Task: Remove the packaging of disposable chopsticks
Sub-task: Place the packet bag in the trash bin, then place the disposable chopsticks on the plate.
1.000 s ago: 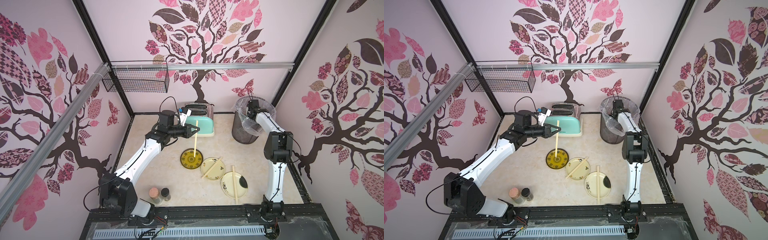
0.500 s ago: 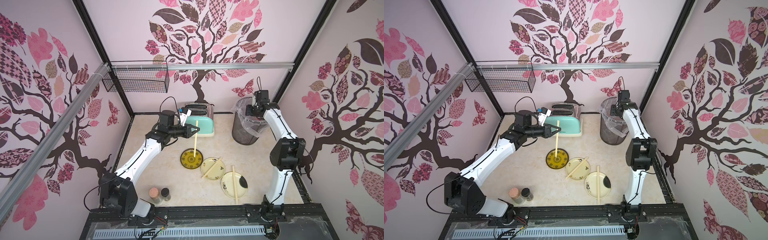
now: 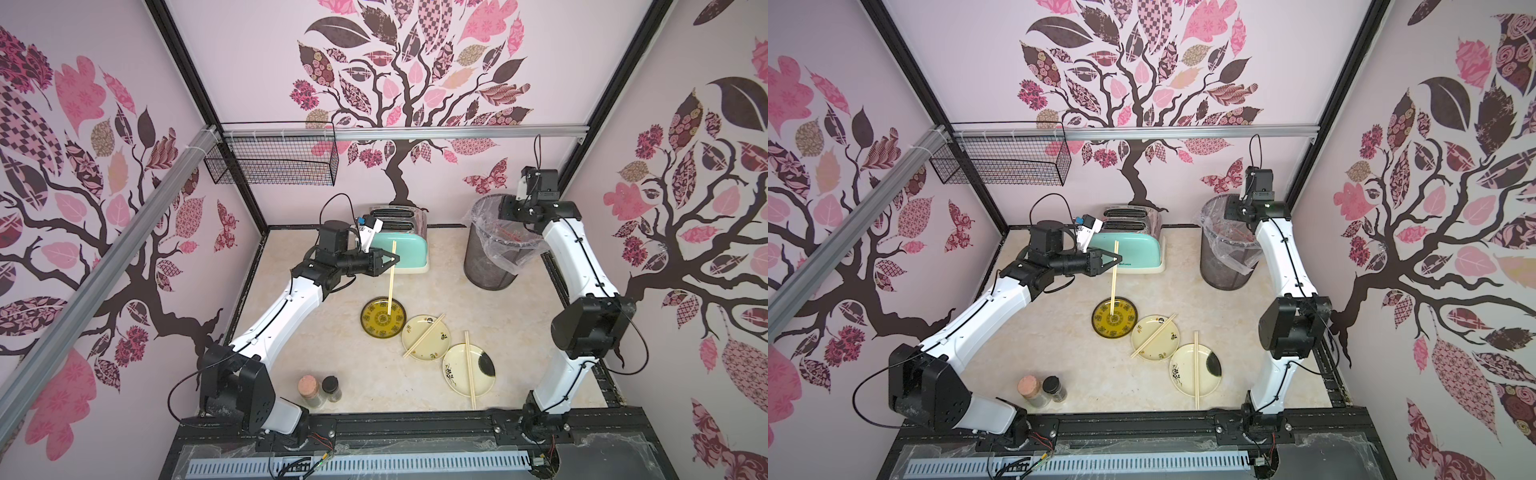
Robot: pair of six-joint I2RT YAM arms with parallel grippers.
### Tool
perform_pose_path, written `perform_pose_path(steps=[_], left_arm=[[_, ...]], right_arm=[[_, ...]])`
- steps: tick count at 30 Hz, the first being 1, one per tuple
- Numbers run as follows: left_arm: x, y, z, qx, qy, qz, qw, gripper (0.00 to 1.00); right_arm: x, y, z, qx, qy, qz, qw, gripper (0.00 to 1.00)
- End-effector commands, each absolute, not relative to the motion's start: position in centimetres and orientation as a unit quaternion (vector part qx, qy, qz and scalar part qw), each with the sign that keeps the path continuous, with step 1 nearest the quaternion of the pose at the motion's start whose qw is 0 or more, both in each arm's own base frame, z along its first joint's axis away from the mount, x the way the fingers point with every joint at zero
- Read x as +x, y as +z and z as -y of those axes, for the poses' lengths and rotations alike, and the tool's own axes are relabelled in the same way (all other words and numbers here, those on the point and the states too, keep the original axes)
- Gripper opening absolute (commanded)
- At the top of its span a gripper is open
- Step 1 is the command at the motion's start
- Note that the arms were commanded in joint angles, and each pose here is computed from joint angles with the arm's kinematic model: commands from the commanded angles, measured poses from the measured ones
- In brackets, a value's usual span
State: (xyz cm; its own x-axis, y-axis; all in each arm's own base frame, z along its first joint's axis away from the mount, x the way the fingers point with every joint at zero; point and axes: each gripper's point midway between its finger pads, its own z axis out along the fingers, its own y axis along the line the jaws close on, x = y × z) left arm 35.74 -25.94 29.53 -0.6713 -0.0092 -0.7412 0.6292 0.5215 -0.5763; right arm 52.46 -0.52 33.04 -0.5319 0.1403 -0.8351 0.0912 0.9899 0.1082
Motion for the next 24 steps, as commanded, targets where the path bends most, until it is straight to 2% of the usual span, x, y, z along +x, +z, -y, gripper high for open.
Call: perform_pose_path(steps=[1,5,9,15,18,24], left_arm=[[36.1,30.0,25.9,0.199,-0.450,-0.792,0.361,0.00],[36.0,30.2,26.0,0.199,-0.452,-0.791,0.361,0.00],[36.0,30.0,26.0,0.199,-0.452,-0.791,0.360,0.00],[36.1,29.8,26.1,0.198,-0.456,-0.791,0.357,0.00],[36.2,29.7,26.1,0.197,-0.456,-0.792,0.355,0.00],[36.6,28.6,26.0,0.199,-0.441,-0.801,0.353,0.00]], right_arm=[[50.1,37.8,-0.3,0.061,0.064,-0.841,0.534,0.65],[46.7,39.8,-1.9,0.049,0.114,-0.812,0.571,0.66],[42.7,39.6,-4.4,0.031,0.197,-0.775,0.599,0.65],[37.0,35.5,-10.5,-0.020,0.257,-0.749,0.610,0.63],[34.2,33.4,-15.0,-0.070,0.291,-0.745,0.597,0.63],[27.9,25.9,-23.3,-0.212,0.352,-0.724,0.554,0.64]])
